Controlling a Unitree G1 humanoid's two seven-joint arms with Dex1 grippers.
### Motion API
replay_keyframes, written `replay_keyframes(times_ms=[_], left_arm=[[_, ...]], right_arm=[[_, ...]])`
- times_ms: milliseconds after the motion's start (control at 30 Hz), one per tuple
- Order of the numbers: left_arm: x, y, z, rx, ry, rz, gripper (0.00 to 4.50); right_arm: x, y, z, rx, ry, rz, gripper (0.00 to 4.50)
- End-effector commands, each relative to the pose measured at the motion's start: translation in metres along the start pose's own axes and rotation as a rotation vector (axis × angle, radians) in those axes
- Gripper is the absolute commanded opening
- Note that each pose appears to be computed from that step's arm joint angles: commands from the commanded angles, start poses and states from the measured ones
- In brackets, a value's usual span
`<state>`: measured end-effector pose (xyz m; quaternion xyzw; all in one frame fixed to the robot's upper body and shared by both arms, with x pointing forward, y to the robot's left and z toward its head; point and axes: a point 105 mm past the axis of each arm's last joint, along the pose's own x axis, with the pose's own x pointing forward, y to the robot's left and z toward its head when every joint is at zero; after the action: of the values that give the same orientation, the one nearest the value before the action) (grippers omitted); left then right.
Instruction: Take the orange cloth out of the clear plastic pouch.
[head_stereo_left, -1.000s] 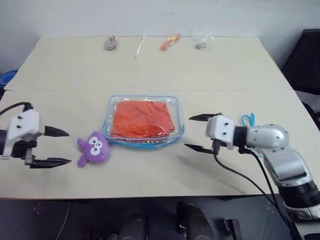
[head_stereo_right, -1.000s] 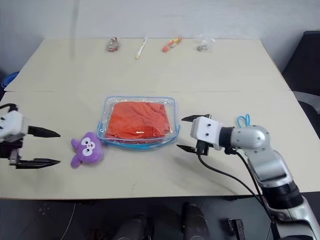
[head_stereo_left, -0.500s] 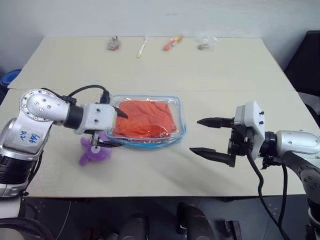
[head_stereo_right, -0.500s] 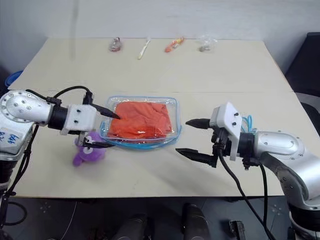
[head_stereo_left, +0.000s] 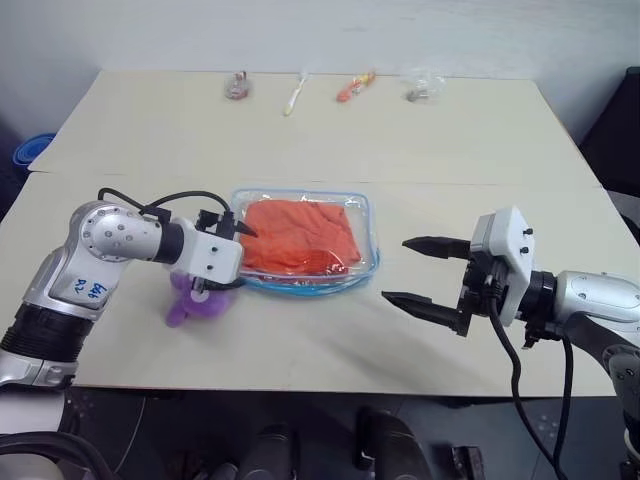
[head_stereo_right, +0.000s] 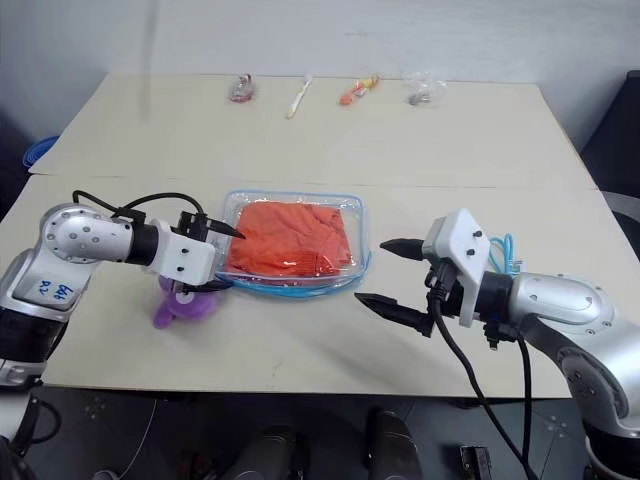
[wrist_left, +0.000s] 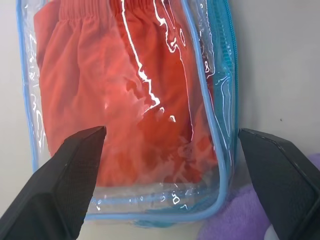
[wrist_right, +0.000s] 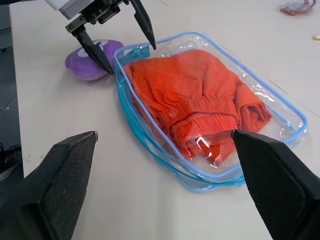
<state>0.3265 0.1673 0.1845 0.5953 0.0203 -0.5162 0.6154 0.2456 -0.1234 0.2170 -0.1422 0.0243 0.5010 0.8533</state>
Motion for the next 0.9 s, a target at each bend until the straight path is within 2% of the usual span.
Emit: replay_keyframes(times_ms=[33, 133, 500, 700, 900], left_arm=[[0.0, 0.001, -0.004, -0.012, 0.006, 0.036, 4.31], [0.002, 0.001, -0.004, -0.04, -0.009, 0.056, 3.62], [0.001, 0.006, 0.005, -0.104, -0.065, 0.105, 0.05], [-0.003, 0.004, 0.014, -0.302, -0.114, 0.177, 0.02], [-0.001, -0.001, 0.028, -0.458, -0.133, 0.287, 0.02]], right_arm=[[-0.004, 0.004, 0.01, -0.067, -0.015, -0.008, 4.49], [-0.003, 0.004, 0.008, -0.069, -0.01, -0.009, 4.5], [0.0, 0.008, -0.003, -0.068, 0.013, 0.002, 4.5], [0.015, 0.008, -0.03, -0.121, 0.102, -0.069, 4.5], [0.03, 0.008, -0.045, -0.148, 0.107, -0.183, 4.5]])
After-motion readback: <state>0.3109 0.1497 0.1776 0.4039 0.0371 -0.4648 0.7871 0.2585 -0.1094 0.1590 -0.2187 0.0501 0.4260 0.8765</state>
